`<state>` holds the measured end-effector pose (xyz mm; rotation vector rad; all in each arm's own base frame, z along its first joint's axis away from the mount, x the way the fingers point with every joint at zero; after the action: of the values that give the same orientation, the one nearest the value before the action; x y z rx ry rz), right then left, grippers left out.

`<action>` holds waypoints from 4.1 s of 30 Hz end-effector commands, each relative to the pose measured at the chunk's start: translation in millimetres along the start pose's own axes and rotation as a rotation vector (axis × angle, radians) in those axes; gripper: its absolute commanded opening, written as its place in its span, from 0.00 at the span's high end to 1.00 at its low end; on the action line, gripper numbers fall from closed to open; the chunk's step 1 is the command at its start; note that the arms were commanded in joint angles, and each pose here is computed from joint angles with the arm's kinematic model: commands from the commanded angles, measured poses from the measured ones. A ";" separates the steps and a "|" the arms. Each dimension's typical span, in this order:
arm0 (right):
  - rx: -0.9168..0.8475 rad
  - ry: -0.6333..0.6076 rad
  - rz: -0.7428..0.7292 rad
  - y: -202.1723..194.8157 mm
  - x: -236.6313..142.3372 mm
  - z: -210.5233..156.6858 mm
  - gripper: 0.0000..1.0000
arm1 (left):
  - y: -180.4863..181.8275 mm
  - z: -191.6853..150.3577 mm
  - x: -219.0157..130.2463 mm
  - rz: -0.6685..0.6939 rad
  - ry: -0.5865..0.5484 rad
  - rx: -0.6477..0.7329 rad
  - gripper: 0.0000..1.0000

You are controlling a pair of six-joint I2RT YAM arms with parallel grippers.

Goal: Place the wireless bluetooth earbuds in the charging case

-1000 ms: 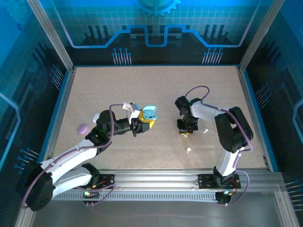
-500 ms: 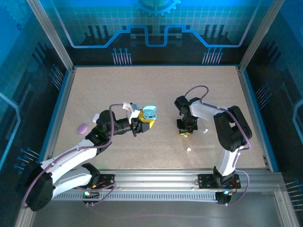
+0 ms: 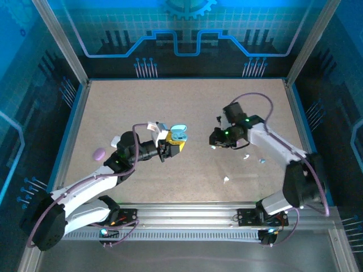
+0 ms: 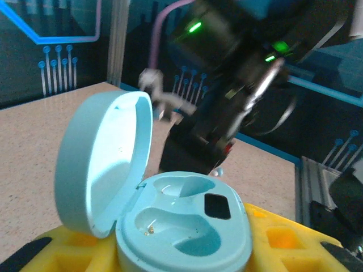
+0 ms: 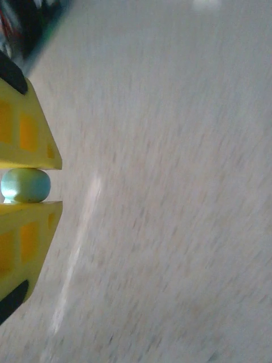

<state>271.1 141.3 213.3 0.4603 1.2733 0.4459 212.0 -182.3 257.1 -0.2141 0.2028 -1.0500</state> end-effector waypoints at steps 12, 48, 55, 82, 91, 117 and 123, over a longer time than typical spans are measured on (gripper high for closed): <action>0.007 0.006 0.802 60.3 -64.9 22.6 0.78 | 30.2 3.1 18.4 0.118 -0.104 -0.002 0.64; -0.035 -0.004 0.793 87.5 -74.9 24.6 0.77 | 10.7 18.8 46.9 -0.062 -0.181 0.174 0.63; -0.032 0.002 0.808 91.5 -76.0 24.6 0.77 | 8.3 21.7 45.2 -0.072 -0.183 0.187 0.63; -0.155 -0.047 0.639 102.4 -71.7 12.7 0.76 | 0.8 27.2 44.8 -0.151 -0.199 0.180 0.63; -0.180 -0.045 0.573 98.5 -68.5 9.3 0.75 | -0.2 27.8 43.9 -0.164 -0.213 0.166 0.64; -0.221 -0.131 0.489 109.4 -90.1 6.0 0.48 | 1.3 19.3 44.0 -0.172 -0.200 0.143 0.64; -0.240 -0.155 0.493 112.2 -102.9 0.6 0.45 | 4.0 16.0 43.5 -0.142 -0.193 0.144 0.64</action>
<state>252.1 178.7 339.6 0.6201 0.9797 0.9251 243.5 -217.0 265.2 -0.2068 -0.0216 -1.1642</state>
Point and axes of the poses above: each hand's point on the last joint's axis, 136 mm out from that joint toward the fingers, its own x axis out along the fingers, its own y axis along the line the jaws close on, z = x × y, the point moved 9 cm from there along -x, back along the fingers, and after that the axes turned 2 degrees about -x, right-handed, at the moved point
